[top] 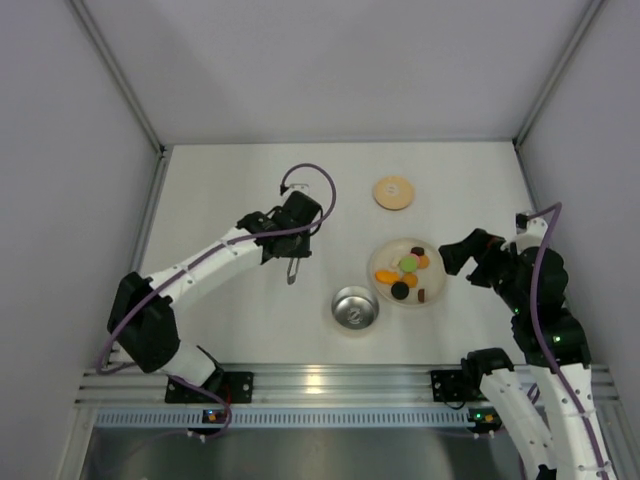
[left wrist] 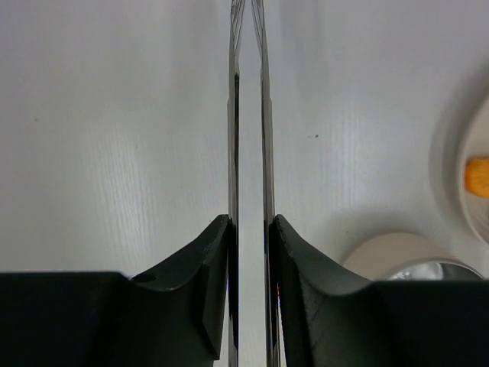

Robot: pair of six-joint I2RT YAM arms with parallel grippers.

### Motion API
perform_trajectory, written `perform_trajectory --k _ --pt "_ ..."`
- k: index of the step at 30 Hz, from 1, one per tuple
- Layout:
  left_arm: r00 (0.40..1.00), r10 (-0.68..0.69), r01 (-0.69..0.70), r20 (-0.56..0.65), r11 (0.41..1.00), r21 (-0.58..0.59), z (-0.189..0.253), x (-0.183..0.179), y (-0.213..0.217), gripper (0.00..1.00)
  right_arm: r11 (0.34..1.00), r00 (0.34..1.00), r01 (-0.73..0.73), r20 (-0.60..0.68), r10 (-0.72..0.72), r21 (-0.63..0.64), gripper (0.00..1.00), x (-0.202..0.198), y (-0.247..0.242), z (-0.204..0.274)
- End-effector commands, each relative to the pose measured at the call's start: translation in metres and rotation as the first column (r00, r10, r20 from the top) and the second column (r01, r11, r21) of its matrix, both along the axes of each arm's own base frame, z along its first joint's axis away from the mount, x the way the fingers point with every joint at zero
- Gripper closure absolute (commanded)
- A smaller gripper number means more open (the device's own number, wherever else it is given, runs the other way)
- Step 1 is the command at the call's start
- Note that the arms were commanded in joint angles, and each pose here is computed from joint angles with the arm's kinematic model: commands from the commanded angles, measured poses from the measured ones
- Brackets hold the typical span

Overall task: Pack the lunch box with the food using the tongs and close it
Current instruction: Place the clamp at the center of the board.

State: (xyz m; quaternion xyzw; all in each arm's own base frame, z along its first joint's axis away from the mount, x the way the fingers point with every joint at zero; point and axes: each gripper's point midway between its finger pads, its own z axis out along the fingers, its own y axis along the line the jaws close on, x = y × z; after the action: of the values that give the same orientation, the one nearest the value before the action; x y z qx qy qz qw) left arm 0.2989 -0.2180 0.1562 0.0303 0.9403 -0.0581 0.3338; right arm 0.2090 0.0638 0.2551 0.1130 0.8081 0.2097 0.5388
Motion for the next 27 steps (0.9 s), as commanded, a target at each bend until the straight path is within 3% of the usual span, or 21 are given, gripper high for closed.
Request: perform_trajectory --k 1,9,16,23,27 --pt "0.993 0.104 -0.105 0.062 0.994 0.015 -0.025 0.018 0.006 0.66 1.000 1.000 -0.004 0.011 0.004 0.018 0.00 0.003 0.002 0.003" --pt "0.985 0.175 -0.175 0.010 0.982 0.067 -0.093 0.000 0.027 0.65 1.000 1.000 -0.006 0.007 0.006 0.000 0.01 0.001 0.000 -0.001" --pt "0.977 0.208 -0.202 -0.038 0.971 0.127 -0.131 -0.016 0.042 0.55 1.000 1.000 -0.012 -0.002 0.012 0.006 0.01 0.002 0.002 -0.007" --pt "0.972 0.227 -0.216 -0.061 0.966 0.144 -0.154 -0.026 0.050 0.54 1.000 1.000 -0.010 -0.003 0.010 -0.001 0.01 0.002 0.001 -0.008" --pt "0.971 0.229 -0.217 -0.071 0.966 0.143 -0.160 -0.032 0.051 0.47 1.000 1.000 -0.006 -0.006 0.006 -0.006 0.00 0.002 0.000 -0.009"
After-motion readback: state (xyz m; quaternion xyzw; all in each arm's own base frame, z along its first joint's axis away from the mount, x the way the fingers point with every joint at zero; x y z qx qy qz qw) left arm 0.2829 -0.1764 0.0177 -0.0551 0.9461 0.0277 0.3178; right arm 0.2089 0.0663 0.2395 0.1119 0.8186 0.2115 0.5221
